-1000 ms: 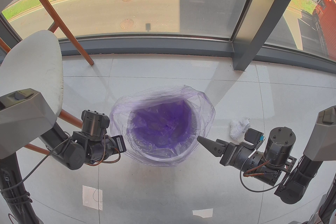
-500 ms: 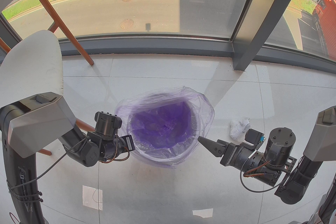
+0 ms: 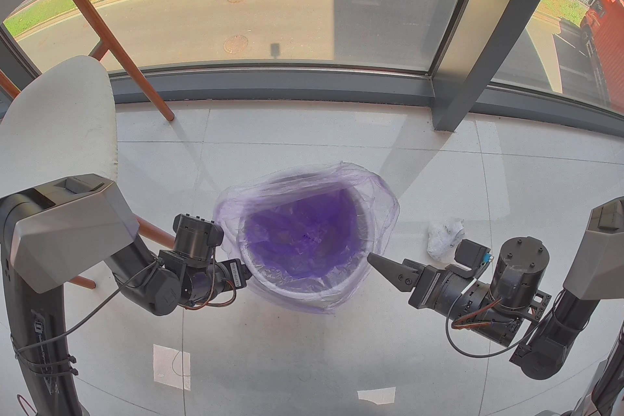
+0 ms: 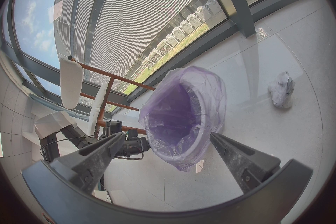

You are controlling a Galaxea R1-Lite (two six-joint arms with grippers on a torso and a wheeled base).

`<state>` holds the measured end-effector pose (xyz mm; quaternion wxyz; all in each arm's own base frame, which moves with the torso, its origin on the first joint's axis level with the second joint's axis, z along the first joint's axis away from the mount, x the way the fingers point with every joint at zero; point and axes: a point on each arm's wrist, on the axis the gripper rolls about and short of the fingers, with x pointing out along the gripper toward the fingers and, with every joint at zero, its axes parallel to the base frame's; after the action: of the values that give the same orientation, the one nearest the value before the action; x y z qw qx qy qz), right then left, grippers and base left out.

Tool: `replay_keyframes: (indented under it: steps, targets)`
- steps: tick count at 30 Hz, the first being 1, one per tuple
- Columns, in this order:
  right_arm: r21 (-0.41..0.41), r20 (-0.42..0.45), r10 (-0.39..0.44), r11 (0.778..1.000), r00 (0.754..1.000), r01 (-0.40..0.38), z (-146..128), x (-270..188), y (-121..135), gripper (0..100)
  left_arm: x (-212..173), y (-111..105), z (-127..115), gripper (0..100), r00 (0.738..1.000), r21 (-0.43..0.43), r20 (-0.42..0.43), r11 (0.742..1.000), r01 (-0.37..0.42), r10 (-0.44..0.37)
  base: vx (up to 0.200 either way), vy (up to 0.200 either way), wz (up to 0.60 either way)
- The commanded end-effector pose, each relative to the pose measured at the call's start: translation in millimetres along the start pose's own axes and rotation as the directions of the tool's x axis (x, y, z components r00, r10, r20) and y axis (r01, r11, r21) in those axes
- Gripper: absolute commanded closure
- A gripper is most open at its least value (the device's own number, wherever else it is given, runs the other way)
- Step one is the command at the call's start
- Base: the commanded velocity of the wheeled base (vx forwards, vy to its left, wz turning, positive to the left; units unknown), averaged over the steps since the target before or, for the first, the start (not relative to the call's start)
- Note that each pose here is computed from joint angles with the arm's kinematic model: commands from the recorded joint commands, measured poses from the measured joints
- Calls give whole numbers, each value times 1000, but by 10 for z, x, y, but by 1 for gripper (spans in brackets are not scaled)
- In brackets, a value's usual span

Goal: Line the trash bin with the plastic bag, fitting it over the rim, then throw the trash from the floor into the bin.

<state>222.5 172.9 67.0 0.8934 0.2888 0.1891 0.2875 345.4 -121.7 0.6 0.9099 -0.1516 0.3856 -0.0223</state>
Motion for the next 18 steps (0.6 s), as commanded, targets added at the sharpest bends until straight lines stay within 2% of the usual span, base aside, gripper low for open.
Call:
replay_keyframes:
  steps: [1,11,18]
  targets:
    - [0,9,-5,1000,1000,5,8,-4,-2,0,-273,20,10,0,1000,0,14,1000,5,-5,0,0,0]
    - [0,8,-11,1000,1000,11,-1,6,-12,0,-956,52,67,0,995,-4,87,999,50,-49,0,0,0]
    - [-3,-2,-16,1000,1000,16,-27,23,-28,0,-1346,-100,148,0,976,33,164,990,141,-144,0,0,0]
